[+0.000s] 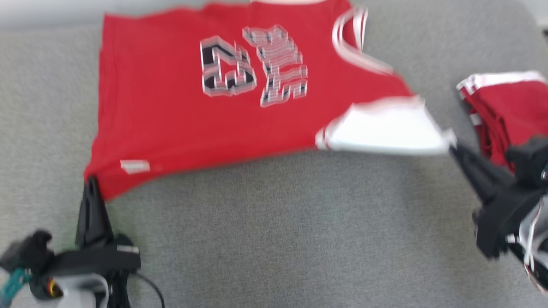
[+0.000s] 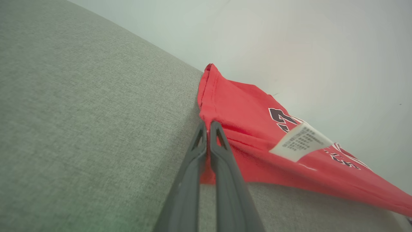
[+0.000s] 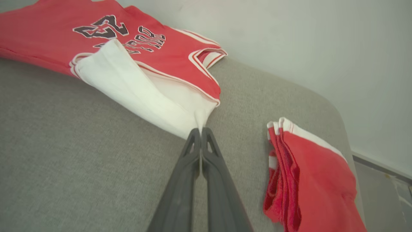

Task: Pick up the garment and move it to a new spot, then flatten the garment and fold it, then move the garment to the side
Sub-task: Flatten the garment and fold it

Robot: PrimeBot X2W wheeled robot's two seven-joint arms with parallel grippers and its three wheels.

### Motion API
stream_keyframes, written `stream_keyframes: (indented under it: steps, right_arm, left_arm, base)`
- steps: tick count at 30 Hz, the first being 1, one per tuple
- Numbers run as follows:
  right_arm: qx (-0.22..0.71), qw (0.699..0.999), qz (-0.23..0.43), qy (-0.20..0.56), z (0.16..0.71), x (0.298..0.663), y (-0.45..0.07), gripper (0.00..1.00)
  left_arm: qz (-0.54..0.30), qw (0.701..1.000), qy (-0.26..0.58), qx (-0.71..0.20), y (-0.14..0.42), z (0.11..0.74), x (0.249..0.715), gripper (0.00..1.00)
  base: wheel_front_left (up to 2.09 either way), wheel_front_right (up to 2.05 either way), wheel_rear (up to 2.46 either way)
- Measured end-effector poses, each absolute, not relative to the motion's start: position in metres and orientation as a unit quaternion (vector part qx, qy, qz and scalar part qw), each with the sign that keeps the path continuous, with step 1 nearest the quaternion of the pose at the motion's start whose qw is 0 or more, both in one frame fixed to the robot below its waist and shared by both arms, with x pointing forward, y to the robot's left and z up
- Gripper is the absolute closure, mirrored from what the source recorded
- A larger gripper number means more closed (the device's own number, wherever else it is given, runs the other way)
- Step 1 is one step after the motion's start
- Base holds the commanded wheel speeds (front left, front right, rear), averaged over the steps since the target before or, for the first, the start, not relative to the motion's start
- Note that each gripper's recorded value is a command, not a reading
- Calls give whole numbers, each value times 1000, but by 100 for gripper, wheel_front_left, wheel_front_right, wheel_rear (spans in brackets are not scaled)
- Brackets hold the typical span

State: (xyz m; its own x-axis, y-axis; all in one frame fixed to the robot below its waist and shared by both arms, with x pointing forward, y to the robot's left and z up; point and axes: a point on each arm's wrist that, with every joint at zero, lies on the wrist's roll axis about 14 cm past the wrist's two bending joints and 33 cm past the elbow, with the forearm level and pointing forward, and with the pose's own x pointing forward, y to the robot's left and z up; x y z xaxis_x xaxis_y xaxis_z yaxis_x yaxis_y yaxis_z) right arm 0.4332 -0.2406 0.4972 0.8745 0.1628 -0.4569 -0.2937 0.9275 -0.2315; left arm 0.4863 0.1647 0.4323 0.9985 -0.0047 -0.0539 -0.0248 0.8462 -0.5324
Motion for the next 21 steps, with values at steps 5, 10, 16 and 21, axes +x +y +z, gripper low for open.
stream_keyframes:
  steps: [5,10,16,21]
  right_arm:
    - [-119,946,119,275,495,391,-239,100]
    - [-102,940,112,305,494,362,-240,100]
    - [-72,931,110,340,484,334,-236,100]
    - [-50,917,102,382,471,312,-237,100]
  left_arm:
    - [28,958,33,-284,176,435,454,100]
    - [62,946,30,-318,189,440,427,100]
    - [66,941,48,-329,183,437,395,100]
    - [48,955,75,-282,172,429,371,100]
  base:
    - [0,0,0]
    - [0,0,0]
    - [0,0,0]
    - [0,0,0]
